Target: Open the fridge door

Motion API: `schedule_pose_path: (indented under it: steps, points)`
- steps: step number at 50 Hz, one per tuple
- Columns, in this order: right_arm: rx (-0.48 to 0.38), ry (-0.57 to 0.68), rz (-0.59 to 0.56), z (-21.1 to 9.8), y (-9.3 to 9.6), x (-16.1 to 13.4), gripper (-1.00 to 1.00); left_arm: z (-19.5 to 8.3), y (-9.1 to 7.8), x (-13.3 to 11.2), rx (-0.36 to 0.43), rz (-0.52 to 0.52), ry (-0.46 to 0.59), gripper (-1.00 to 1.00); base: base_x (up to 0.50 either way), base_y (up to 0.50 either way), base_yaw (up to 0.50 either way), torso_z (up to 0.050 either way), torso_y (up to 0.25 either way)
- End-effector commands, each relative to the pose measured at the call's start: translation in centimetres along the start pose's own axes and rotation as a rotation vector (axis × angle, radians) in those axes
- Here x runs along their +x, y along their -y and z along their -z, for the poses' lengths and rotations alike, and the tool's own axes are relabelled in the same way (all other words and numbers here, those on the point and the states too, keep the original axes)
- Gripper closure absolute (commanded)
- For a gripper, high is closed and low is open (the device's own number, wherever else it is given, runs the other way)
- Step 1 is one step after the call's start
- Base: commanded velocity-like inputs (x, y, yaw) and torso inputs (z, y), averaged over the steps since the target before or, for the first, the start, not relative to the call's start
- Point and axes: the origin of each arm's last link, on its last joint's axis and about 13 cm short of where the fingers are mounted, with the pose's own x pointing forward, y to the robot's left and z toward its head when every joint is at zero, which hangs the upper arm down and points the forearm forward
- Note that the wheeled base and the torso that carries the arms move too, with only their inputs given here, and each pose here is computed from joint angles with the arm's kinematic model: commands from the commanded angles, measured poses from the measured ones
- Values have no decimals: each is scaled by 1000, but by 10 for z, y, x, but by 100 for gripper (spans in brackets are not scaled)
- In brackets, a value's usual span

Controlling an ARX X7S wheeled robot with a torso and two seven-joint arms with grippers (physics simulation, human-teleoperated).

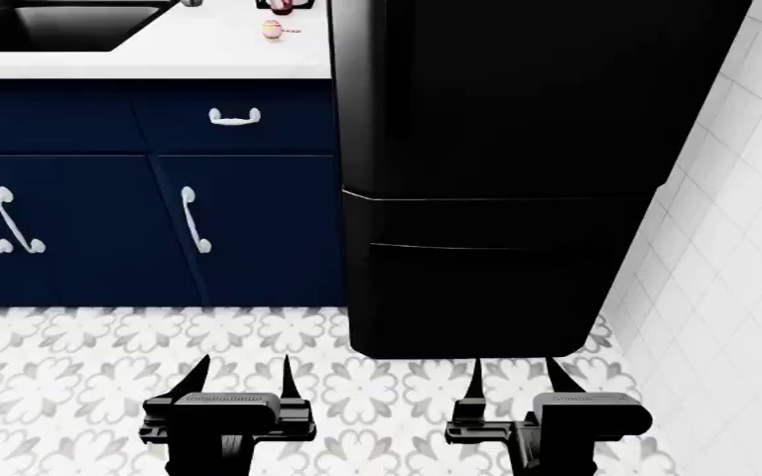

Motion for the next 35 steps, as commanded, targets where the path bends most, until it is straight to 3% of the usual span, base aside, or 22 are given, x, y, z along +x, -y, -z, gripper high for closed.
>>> schedule_pose_path:
  steps: [1,6,10,19,35]
  points:
    - [-2,-3,3,-2,-1,1,-100,0,0,0,-1,-1,-2,-100,0,0,0,0,0]
    - [-20,8,-6,-7,-1,0,-100,1,0,-1,-10,-5,-3,-100,0,0,0,0,0]
    - [-49,52,-74,-10,-1,-7,-100,1,1,-1,0,-5,0,-100,44,500,0,0,0]
    - [-88,41,-54,-7,2,-5,-100,3,3,-2,25,-8,-4,-100,102,500,0,0,0]
    - [-70,42,-87,-8,-1,-11,-100,3,4,-5,42,-9,-2,-100,134,500,0,0,0]
